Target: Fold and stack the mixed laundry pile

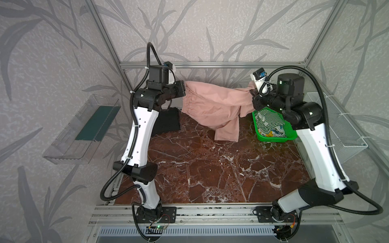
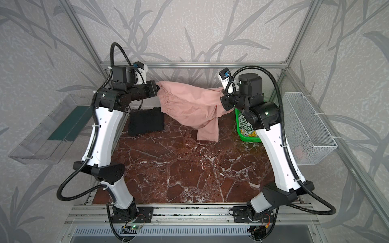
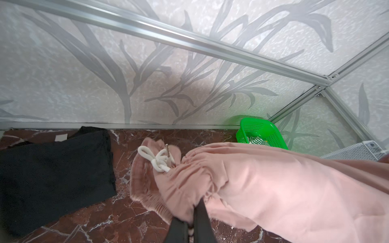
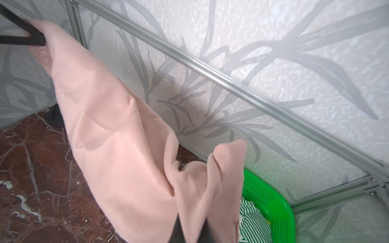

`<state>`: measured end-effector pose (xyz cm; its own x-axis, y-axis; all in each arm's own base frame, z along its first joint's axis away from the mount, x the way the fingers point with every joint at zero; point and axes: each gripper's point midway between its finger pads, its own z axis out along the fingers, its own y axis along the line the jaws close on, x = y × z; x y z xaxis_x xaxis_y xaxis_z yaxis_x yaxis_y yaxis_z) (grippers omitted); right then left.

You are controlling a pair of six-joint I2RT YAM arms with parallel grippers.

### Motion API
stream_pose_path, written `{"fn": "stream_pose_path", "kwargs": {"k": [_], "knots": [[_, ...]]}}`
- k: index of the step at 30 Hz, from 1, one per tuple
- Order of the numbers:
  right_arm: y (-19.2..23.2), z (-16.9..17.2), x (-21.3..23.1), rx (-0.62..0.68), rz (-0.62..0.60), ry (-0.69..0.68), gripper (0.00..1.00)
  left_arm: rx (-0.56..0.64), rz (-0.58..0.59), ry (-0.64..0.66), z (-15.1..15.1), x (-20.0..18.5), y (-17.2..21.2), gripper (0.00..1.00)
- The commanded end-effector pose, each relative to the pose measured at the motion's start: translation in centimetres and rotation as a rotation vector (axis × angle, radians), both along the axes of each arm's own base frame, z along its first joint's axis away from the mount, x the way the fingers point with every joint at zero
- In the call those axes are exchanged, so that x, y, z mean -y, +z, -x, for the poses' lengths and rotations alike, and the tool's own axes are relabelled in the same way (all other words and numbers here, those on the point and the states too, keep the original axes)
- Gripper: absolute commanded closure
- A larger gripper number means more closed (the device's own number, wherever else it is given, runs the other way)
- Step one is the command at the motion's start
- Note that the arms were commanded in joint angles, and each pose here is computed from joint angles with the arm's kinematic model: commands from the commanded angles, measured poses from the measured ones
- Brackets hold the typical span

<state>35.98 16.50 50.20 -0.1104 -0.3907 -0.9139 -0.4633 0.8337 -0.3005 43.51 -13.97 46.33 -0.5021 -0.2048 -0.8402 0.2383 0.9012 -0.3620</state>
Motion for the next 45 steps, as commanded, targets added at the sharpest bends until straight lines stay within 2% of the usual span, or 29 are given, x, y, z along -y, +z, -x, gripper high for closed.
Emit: {"fn": "stream_pose_path", "kwargs": {"k": [1, 4, 8, 11, 12, 14, 16, 20, 23, 26, 28, 30, 35, 39, 41, 43, 45], "knots": [[-1.4, 3.0, -0.1, 0.018, 0.065, 0.049, 1.00, -0.017, -0.066, -0.053, 3.7, -0.5, -2.0, 1.00], [-8.4, 4.8, -0.9, -0.125, 0.090, 0.097, 1.00, -0.120, -0.089, -0.029, 6.9, -1.9, -9.0, 1.00], [-20.0, 7.7, -2.6, -0.465, 0.073, 0.140, 0.99, -0.330, -0.122, 0.064, 12.3, -4.8, -19.6, 1.00], [-28.8, 10.8, -3.9, -0.765, 0.058, 0.136, 0.86, -0.499, -0.077, 0.111, 15.4, -5.3, -26.8, 1.00], [-31.5, 11.7, -4.0, -0.861, 0.044, 0.113, 0.78, -0.555, -0.048, 0.126, 16.2, -5.2, -29.1, 1.00], [-35.2, 13.1, -4.0, -1.006, 0.021, 0.069, 0.67, -0.634, -0.005, 0.159, 17.2, -5.1, -32.4, 1.00], [-37.3, 14.1, -3.5, -1.094, 0.025, 0.020, 0.57, -0.698, 0.002, 0.212, 18.0, -5.6, -34.9, 1.00], [-37.7, 13.9, -2.4, -1.084, 0.029, -0.049, 0.36, -0.746, -0.024, 0.295, 18.7, -6.9, -36.6, 1.00], [-37.4, 12.8, -0.7, -1.034, 0.015, -0.151, 0.29, -0.749, -0.055, 0.330, 18.9, -7.7, -36.5, 1.00], [-38.4, 11.4, 2.7, -1.013, -0.011, -0.332, 0.29, -0.763, -0.107, 0.388, 19.5, -9.0, -36.4, 1.00], [-39.4, 11.4, 4.9, -1.051, -0.052, -0.439, 0.29, -0.777, -0.140, 0.432, 20.2, -10.0, -36.4, 1.00], [-40.4, 11.9, 6.1, -1.112, -0.110, -0.486, 0.29, -0.791, -0.147, 0.449, 20.8, -10.3, -36.6, 1.00], [-42.1, 11.6, 5.2, -1.145, -0.213, -0.455, 0.29, -0.859, -0.060, 0.427, 22.4, -9.1, -38.5, 1.00], [-42.8, 10.9, 2.3, -1.228, -0.382, -0.334, 0.29, -0.919, -0.031, 0.463, 23.9, -9.1, -39.9, 1.00], [-43.6, 11.0, 1.4, -1.293, -0.411, -0.298, 0.29, -0.935, -0.033, 0.497, 24.4, -9.5, -40.3, 1.00], [-44.9, 11.4, 1.1, -1.350, -0.410, -0.299, 0.34, -0.943, -0.035, 0.518, 24.8, -9.8, -40.7, 1.00], [-46.4, 12.0, 1.6, -1.388, -0.381, -0.334, 0.45, -0.954, -0.035, 0.533, 25.0, -9.9, -41.2, 1.00]]}}
